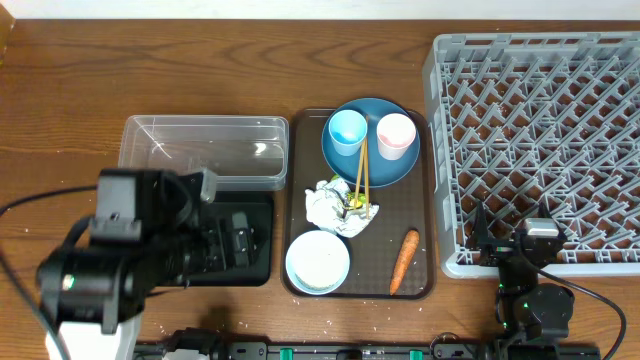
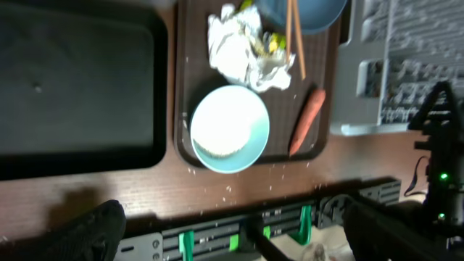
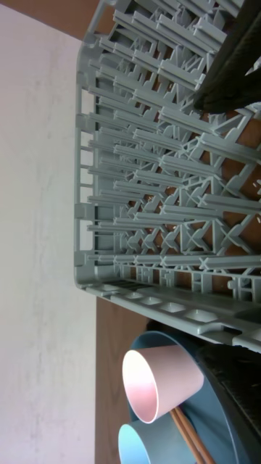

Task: Sort waste into correct bins and load items into the dishwasher rack
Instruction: 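Move the left gripper from rest toward the light-blue rice bowl, then grasp the light-blue rice bowl rim with the left gripper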

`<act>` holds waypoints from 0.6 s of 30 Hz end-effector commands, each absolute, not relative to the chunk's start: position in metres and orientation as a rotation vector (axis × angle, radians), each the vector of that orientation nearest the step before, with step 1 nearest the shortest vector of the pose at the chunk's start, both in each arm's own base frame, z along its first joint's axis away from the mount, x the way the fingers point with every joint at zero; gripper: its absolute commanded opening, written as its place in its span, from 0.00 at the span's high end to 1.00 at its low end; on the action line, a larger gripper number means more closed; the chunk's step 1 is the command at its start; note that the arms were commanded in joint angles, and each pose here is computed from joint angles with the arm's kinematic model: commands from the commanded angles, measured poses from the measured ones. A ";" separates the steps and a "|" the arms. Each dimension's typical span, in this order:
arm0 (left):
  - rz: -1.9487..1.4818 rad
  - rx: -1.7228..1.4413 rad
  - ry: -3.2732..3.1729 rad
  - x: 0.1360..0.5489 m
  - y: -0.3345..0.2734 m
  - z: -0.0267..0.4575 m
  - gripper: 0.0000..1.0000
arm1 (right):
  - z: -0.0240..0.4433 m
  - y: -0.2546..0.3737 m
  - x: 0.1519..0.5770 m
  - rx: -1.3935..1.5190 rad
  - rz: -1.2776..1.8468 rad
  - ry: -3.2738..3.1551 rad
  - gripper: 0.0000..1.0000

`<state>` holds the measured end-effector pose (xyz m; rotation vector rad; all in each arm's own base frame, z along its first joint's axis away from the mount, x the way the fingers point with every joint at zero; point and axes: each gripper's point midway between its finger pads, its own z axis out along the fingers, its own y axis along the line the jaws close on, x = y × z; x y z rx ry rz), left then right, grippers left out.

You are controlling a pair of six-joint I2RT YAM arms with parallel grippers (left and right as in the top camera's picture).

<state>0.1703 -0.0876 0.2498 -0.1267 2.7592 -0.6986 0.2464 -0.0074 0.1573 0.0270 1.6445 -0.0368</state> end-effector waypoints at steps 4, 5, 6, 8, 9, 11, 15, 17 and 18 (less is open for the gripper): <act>-0.590 -0.202 2.835 0.166 -0.085 0.235 0.02 | 0.156 -0.005 0.246 0.015 -0.031 1.648 0.01; -0.572 -0.199 2.835 0.166 -0.086 0.234 0.02 | 0.156 -0.005 0.246 0.015 -0.031 1.648 0.01; -0.553 -0.197 2.836 0.166 -0.087 0.234 0.02 | 0.156 -0.005 0.246 0.015 -0.031 1.648 0.01; -0.517 -0.193 2.834 0.166 -0.090 0.233 0.01 | 0.156 -0.005 0.246 0.015 -0.031 1.648 0.01; -0.508 -0.181 2.831 0.166 -0.094 0.233 0.01 | 0.156 -0.005 0.246 0.015 -0.031 1.648 0.01; -0.504 -0.143 2.818 0.167 -0.104 0.233 0.01 | 0.156 -0.005 0.246 0.015 -0.031 1.648 0.01; -0.517 -0.076 2.778 0.171 -0.134 0.228 0.00 | 0.156 -0.005 0.246 0.015 -0.031 1.648 0.01; -0.529 -0.037 2.775 0.170 -0.151 0.220 0.00 | 0.156 -0.005 0.246 0.015 -0.032 1.648 0.01; -0.528 -0.021 2.780 0.169 -0.158 0.214 0.00 | 0.156 -0.005 0.246 0.015 -0.032 1.649 0.01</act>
